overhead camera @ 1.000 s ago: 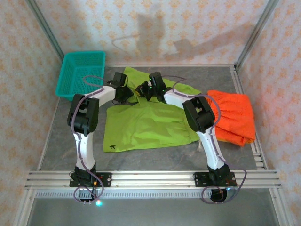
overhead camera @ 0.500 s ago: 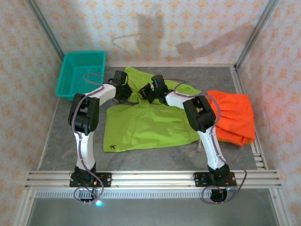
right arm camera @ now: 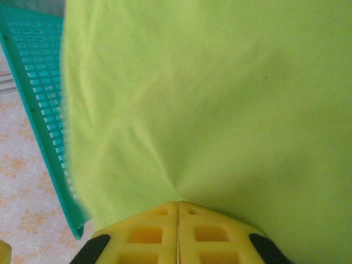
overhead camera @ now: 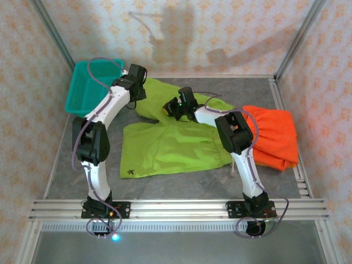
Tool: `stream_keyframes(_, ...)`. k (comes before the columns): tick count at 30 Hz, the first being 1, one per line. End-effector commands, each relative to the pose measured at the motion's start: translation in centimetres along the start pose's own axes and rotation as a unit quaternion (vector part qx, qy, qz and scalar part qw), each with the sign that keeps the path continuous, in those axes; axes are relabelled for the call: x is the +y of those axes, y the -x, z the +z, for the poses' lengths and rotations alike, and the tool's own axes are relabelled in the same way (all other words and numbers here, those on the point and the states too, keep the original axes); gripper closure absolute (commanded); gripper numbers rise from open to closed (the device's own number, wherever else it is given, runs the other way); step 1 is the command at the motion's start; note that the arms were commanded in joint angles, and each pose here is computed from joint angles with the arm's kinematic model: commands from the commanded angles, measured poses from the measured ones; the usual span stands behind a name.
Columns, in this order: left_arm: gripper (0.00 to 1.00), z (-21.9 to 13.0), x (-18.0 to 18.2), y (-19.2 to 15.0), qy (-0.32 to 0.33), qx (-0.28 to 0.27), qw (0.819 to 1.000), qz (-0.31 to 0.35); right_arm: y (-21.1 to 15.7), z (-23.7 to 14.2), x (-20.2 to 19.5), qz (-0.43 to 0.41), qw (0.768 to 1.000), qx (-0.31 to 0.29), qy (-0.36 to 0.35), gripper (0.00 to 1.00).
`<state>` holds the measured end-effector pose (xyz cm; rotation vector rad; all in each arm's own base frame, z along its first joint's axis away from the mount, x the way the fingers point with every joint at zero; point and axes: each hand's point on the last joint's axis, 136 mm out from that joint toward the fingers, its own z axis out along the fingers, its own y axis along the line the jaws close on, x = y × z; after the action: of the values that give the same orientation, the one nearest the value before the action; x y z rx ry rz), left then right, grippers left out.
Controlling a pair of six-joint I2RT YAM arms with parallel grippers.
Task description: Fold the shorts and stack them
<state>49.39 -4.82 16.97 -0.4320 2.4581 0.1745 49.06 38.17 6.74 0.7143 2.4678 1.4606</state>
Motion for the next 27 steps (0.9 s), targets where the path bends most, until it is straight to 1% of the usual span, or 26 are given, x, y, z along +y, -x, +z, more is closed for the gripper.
stream_keyframes(1,0.39,-4.5,2.9,1.8,0.037,-0.049,0.998,0.024,0.0,-0.7,1.7,-0.024,1.000,0.001,0.006,0.83)
stream_keyframes(2,0.30,-5.5,3.1,2.2,0.032,-0.060,0.997,0.021,0.0,-1.0,2.1,-0.032,0.999,0.001,0.006,0.77)
stream_keyframes(3,0.25,-6.3,3.2,2.4,0.026,-0.067,0.997,0.016,0.0,-1.2,2.4,-0.038,0.999,0.001,0.006,0.72)
stream_keyframes(5,0.21,-7.8,3.2,2.4,0.004,-0.074,0.997,0.008,-0.1,-2.0,3.5,-0.053,0.999,-0.003,0.012,0.64)
stream_keyframes(6,0.20,-8.3,3.0,2.3,-0.009,-0.074,0.997,0.004,-0.1,-2.4,3.9,-0.060,0.998,-0.006,0.012,0.62)
stream_keyframes(8,0.18,-9.1,2.9,1.6,-0.034,-0.069,0.997,-0.011,-0.3,-3.5,5.3,-0.082,0.996,-0.013,0.015,0.55)
stream_keyframes(11,0.16,-9.6,2.3,-0.3,-0.077,-0.054,0.995,-0.029,-0.5,-5.8,6.7,-0.125,0.992,-0.032,0.004,0.46)
stream_keyframes(16,0.15,-11.1,3.3,-4.4,-0.118,-0.036,0.989,-0.084,-1.0,-11.3,6.9,-0.209,0.973,-0.077,-0.056,0.35)
stream_keyframes(17,0.14,-11.4,3.8,-5.6,-0.122,-0.031,0.988,-0.091,-1.2,-12.6,6.6,-0.223,0.968,-0.086,-0.069,0.34)
stream_keyframes(18,0.14,-11.6,4.3,-6.6,-0.123,-0.023,0.986,-0.113,-1.5,-13.6,6.3,-0.233,0.965,-0.094,-0.081,0.33)
stream_keyframes(21,0.13,-12.2,6.7,-10.7,-0.102,0.012,0.982,-0.158,-2.1,-17.3,4.3,-0.254,0.953,-0.122,-0.113,0.28)
stream_keyframes(27,0.14,-12.0,10.0,-19.7,-0.074,0.091,0.965,-0.234,-3.6,-24.4,-2.4,-0.246,0.934,-0.180,-0.186,0.21)
